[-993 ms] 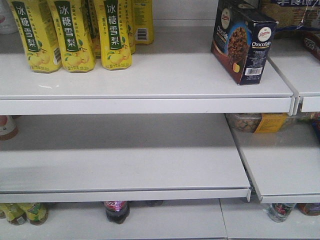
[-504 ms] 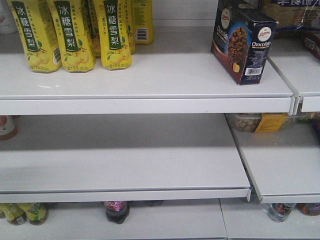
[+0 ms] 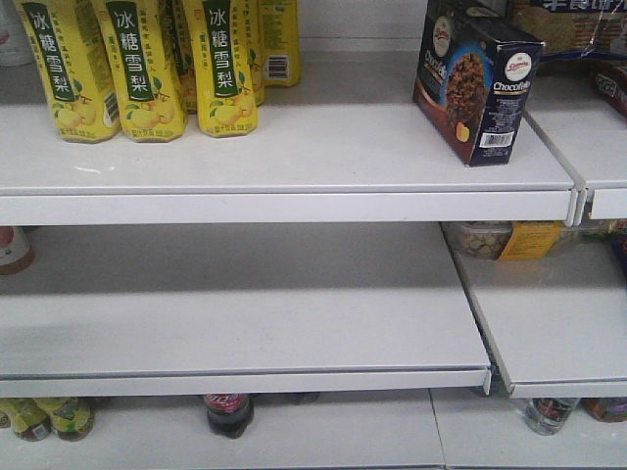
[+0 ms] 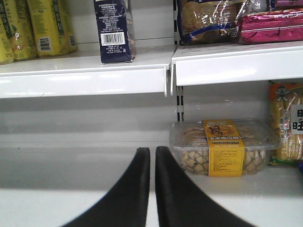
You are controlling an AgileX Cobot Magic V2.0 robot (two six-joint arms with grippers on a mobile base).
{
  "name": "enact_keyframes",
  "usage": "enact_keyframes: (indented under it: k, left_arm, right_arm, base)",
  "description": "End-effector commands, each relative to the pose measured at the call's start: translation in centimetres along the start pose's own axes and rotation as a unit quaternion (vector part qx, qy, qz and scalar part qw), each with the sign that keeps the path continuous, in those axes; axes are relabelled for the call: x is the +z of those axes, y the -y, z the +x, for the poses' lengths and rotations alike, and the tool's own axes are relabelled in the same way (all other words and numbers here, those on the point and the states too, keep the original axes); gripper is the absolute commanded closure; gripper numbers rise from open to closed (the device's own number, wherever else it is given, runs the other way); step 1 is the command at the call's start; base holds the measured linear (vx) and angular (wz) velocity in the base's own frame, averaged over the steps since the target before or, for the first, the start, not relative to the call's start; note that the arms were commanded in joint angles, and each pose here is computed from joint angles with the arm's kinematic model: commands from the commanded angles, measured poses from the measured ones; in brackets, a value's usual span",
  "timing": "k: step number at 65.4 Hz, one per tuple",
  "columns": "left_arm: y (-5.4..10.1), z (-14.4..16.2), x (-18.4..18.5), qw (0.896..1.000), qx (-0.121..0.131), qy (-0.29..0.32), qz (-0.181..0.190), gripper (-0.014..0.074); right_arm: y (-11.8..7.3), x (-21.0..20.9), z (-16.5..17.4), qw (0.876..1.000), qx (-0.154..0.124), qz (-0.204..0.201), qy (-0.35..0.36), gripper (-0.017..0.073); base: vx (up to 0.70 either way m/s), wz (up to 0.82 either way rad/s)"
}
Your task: Left arm holds basket, right arm returns cookies
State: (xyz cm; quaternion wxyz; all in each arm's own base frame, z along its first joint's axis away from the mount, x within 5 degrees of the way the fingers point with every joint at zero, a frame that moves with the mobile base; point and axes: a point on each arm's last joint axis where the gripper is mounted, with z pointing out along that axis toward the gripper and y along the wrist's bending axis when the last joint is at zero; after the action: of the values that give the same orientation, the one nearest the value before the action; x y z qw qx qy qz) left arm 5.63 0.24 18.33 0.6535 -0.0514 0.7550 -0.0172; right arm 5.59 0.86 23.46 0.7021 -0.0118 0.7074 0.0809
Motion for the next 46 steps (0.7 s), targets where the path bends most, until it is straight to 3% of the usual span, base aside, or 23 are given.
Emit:
enact_keyframes:
  k: [1, 46]
  left_arm:
    - [0.18, -1.99, -0.46, 0.997, 0.018, 0.076, 0.005, 0.0598]
    - [0.18, -2.02, -0.47, 0.997, 0.018, 0.076, 0.005, 0.0596]
  right_arm:
    - [0.04, -0.06, -1.52, 0.999, -0.007, 0.007, 0.045, 0.0565]
    - [0.04, -0.06, -1.53, 0.999, -0.007, 0.007, 0.046, 0.0565]
  base:
    - [0.00, 0.00]
    - [0.00, 0.00]
